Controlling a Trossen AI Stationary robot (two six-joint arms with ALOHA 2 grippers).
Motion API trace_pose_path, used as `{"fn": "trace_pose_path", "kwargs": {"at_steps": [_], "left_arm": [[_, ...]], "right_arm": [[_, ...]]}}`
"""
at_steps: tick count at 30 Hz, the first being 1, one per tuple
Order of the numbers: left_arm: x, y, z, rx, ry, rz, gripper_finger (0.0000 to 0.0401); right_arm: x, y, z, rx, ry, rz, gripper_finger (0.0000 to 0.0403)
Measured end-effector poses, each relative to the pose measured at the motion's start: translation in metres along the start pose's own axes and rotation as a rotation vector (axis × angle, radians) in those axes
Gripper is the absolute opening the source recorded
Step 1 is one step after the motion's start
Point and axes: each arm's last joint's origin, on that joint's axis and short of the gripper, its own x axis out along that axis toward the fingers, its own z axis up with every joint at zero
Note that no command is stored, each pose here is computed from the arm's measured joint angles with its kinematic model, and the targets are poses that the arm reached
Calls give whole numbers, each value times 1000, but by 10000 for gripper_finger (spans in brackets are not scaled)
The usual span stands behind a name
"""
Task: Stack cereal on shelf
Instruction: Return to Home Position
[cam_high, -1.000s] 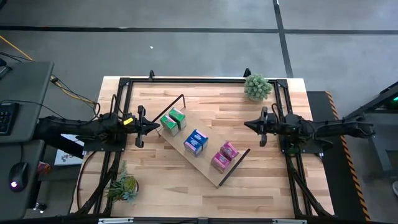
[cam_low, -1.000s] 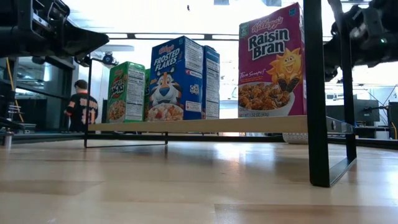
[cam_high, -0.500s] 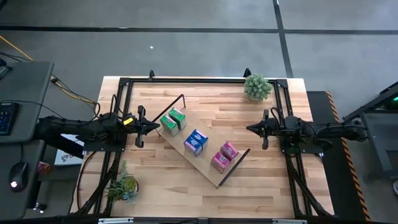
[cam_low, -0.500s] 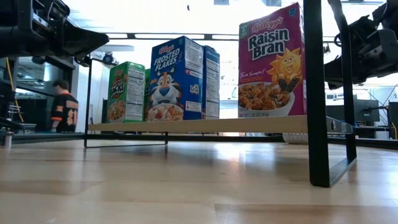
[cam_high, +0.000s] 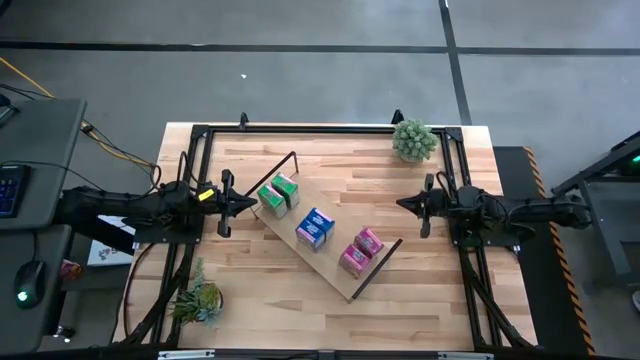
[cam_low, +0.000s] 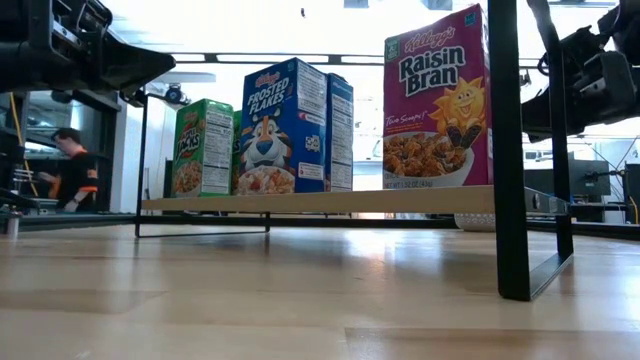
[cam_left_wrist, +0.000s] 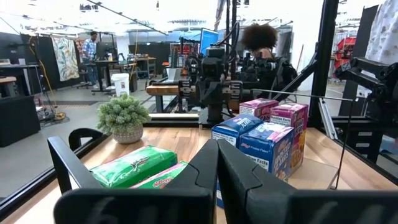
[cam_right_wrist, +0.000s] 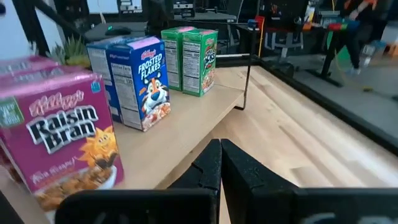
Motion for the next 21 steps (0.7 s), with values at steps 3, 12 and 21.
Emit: {"fn": "trace_pose_path", "kwargs": {"at_steps": [3,12,21], "left_arm": [[0,0,0,0,0,0,1],[0,0,0,0,0,0,1],[0,0,0,0,0,0,1]], "right_arm": [[0,0,0,75,1,3,0],[0,0,0,140,1,3,0],[0,0,0,136,1,2,0]]}}
